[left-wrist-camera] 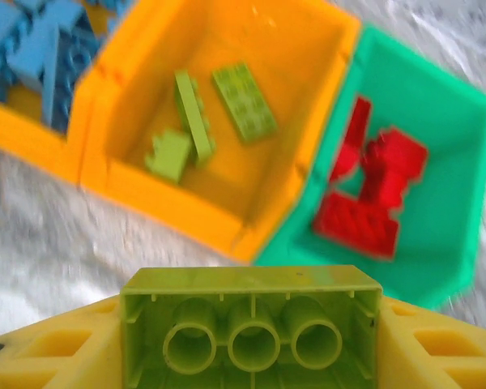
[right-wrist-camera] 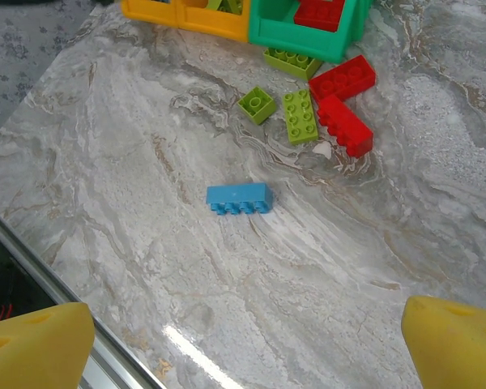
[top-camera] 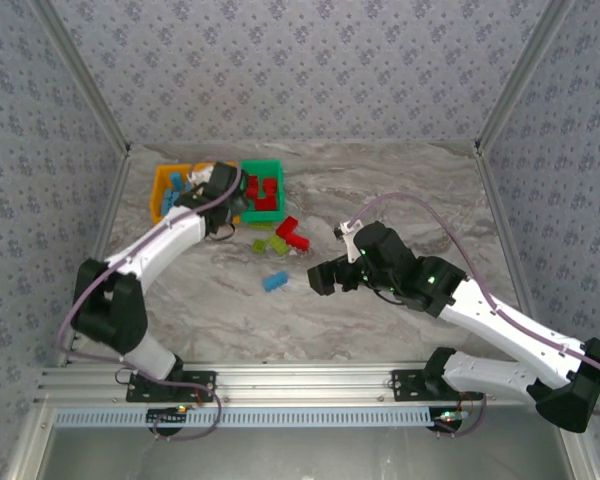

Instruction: Sort the legos into containers by color

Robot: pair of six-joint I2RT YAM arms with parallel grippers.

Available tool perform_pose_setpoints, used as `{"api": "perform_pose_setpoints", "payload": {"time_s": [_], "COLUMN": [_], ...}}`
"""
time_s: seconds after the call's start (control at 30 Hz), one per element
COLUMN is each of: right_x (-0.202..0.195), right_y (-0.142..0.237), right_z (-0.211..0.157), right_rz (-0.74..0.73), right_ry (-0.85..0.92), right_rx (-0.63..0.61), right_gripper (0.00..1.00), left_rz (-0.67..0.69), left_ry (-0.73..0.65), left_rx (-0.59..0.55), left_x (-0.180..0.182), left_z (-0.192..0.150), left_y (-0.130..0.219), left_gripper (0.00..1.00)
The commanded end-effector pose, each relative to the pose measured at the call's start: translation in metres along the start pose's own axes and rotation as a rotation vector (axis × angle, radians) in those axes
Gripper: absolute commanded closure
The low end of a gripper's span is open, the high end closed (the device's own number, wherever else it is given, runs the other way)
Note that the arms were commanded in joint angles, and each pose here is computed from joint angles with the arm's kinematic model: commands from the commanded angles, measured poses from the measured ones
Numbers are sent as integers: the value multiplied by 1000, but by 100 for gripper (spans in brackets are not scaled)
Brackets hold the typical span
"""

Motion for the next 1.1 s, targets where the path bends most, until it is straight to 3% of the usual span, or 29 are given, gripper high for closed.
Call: {"api": "perform_pose_setpoints", "payload": {"time_s": [0.0,0.13,0.2,0.27,0.4,0.53,0.63,0.8,0.97,1.07], "right_x": [-1,-3,-6,-8,-11,-17,-24,-40,-58,-69], "right_y": [2,6,8,7,3,-6,-22,-67,-114,-143], "right_z": [-4,-7,-10,-13,-13,-11,-11,-10,-5,-1], "right_rz": [-12,-26,-42,-52,-79,-122,-167,-176,-160,-161], "right_ry": [-24,-28,-31,-32,-38,-45,-36,16,78,111], "right_rx": [7,10,23,31,25,23,44,140,234,274], "right_gripper": [0,0,0,0,0,0,0,0,0,0], "left_rz": [26,-2,-3,-11,-45,-152,-282,-519,-756,-808], "left_ry": [-52,-30,-43,-50,-38,-88,-248,-656,-1014,-1126], "left_rx": [36,69,58,46,3,-43,-79,-56,35,35], "left_x": [-5,-23,-29,-34,-34,-36,-41,-28,22,53], "left_z": [16,40,50,58,69,58,32,-24,-77,-93], "left_y": [-43,-76,-80,-75,-42,24,86,173,221,228], "left_gripper": [43,29,17,14,14,14,14,14,12,9]}}
Point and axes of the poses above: each hand's point on the last joint's axis, 136 mm out from that joint toward the fingers, its own y axis back along the fingers, its own x axis along the line the jaws close on, z = x × y, the point moved 6 cm from there along y, back along the fingers, and after that the axes turned 6 degrees about y, right-handed, at the moved point
